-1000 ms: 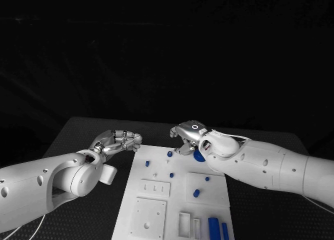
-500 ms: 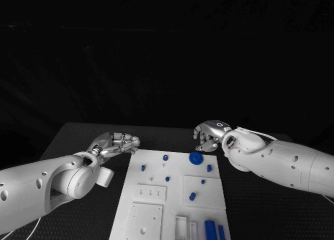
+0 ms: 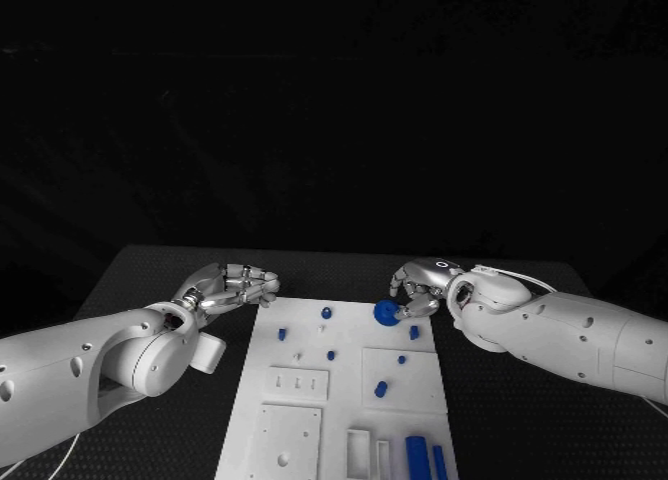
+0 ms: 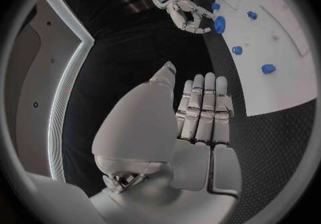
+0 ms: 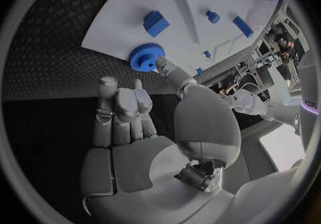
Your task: Assemble the parts on the task board
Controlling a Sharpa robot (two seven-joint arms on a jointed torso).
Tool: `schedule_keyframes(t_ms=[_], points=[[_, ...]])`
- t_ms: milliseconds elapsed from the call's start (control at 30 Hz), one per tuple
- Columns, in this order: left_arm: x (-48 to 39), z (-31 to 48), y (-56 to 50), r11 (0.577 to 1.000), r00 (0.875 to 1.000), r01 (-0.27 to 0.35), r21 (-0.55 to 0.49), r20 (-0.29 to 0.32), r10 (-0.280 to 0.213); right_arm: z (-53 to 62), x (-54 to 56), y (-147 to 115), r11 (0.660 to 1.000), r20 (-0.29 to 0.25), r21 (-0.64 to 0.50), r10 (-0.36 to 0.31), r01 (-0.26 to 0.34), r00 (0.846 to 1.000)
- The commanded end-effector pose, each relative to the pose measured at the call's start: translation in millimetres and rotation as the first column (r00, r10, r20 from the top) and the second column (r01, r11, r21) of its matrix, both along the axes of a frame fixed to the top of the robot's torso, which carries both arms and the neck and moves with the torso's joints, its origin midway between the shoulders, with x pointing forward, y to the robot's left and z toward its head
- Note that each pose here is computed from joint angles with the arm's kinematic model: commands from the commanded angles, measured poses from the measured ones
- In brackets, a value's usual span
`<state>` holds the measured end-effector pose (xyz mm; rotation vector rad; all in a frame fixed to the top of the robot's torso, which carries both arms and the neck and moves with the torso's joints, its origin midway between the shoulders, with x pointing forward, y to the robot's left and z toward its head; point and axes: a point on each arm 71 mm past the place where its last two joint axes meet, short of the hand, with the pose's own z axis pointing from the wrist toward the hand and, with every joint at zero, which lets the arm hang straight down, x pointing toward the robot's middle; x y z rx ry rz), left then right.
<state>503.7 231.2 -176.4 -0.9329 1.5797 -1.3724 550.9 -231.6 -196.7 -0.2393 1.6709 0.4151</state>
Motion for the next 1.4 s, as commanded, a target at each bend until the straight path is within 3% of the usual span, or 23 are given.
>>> schedule_keyframes(t_ms=[33, 233, 467, 600, 1000, 1400], points=[[-0.2, 1.3, -2.7, 1.0, 1.0, 0.022, -0.005, 0.008, -0.022, -9.1, -1.5, 1.8, 1.0, -0.056, 0.01, 0.018, -0.017, 0.998], [-0.2, 1.0, -1.7, 1.0, 1.0, 0.016, -0.003, 0.006, -0.016, -16.8, -3.4, 0.6, 1.0, -0.065, 0.016, 0.016, -0.015, 0.998], [0.0, 0.9, -1.0, 1.0, 1.0, 0.013, -0.001, 0.006, -0.013, -16.1, -4.0, 3.6, 0.999, -0.047, 0.049, 0.018, -0.015, 0.999], [0.2, 0.5, -1.4, 1.0, 1.0, 0.008, 0.003, 0.001, -0.008, -17.4, -3.9, 3.5, 0.999, -0.069, 0.053, 0.011, -0.007, 0.998], [-0.6, 0.6, -1.8, 1.0, 1.0, 0.01, 0.002, 0.0, -0.01, -16.1, -1.4, 6.9, 0.999, -0.039, 0.044, 0.001, 0.001, 0.999], [-0.1, 0.4, -1.3, 1.0, 1.0, 0.006, 0.003, -0.002, -0.006, -18.0, 0.7, 10.4, 1.0, -0.041, 0.004, 0.008, -0.008, 0.999]])
